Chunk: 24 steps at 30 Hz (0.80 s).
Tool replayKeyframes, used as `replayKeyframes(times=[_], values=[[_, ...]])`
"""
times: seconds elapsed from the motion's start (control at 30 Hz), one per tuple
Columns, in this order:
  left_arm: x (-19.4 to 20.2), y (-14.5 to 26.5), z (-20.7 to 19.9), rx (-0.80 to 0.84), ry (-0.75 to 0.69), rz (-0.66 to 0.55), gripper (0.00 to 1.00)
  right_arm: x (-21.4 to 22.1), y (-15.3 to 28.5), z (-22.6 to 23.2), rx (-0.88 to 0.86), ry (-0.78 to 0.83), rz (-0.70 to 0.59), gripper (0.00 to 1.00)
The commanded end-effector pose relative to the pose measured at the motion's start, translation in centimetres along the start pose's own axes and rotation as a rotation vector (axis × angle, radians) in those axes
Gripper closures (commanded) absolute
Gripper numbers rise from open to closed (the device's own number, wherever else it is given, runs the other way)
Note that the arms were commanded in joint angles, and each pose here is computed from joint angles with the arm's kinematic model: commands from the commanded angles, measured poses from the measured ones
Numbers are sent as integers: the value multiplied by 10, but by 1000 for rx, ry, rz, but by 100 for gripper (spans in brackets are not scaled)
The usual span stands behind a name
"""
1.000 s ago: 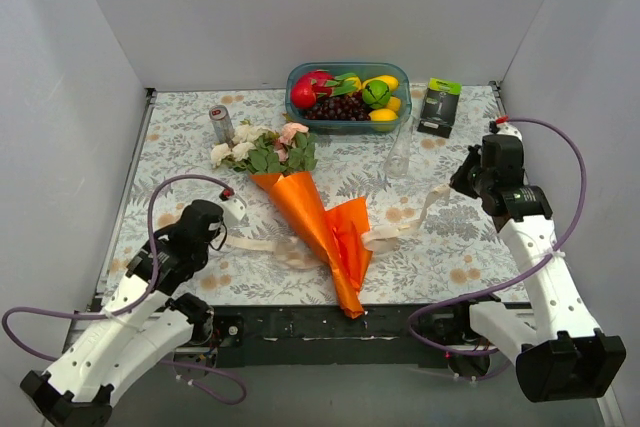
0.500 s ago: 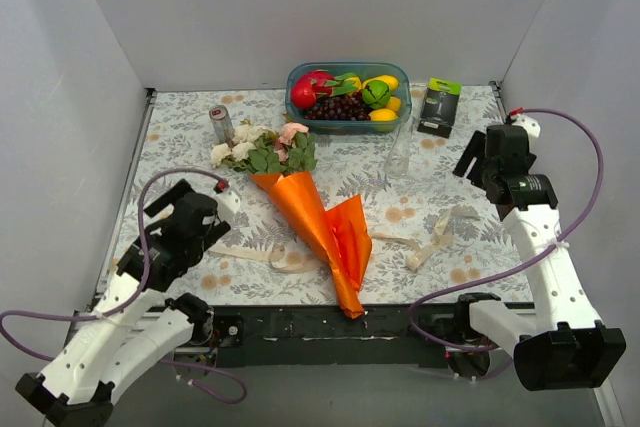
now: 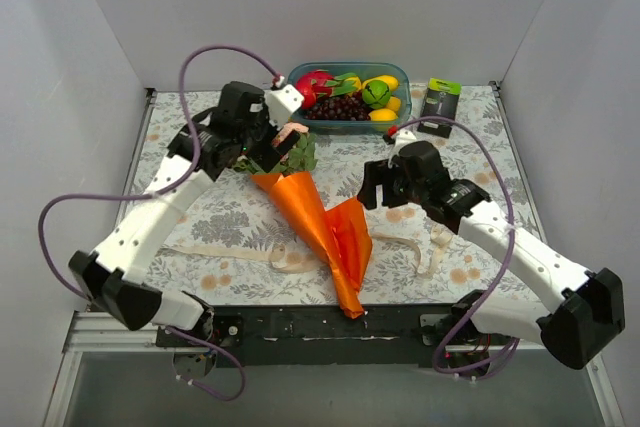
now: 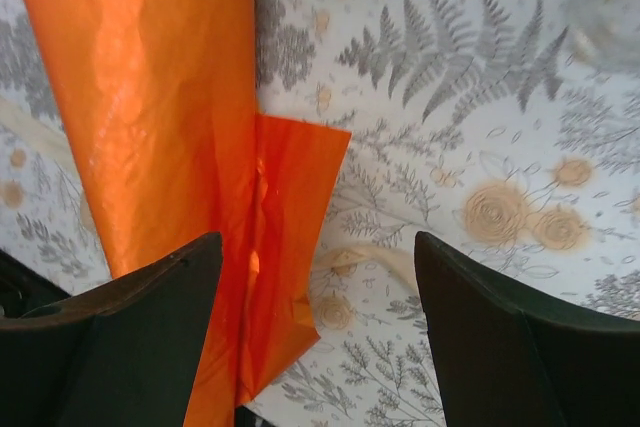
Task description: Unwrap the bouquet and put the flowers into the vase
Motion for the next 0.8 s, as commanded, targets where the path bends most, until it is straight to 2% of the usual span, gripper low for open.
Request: replayKeyframes(times=[0.0, 0.2, 0.37, 0.57, 0.67, 0.77], values=[[1, -31, -27, 169, 45, -20, 2, 21, -19, 10, -185, 15, 44, 15], [20, -38, -37, 166, 55, -15, 2, 39, -41, 10, -224, 11, 115, 18], [33, -21, -35, 136, 66, -11, 2, 40, -56, 9, -220, 19, 104, 26], [46, 8, -33, 116, 85, -19, 2, 52, -78, -3, -144, 62, 150, 32], [53, 20, -33, 110, 80, -18, 2, 54, -83, -5, -134, 65, 152, 38], [58, 29, -32, 105, 81, -17, 2, 55, -88, -3, -151, 60, 157, 49]])
Point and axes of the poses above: each gripper's point midway between its finger pads, its own y axis back along the fingers, its own z axis along the line the jaws close on, x = y × z, the point moved 8 cm from there along y, back along the fingers, and after that the axes turned 1 degree about -y, right-handed, at the moved point
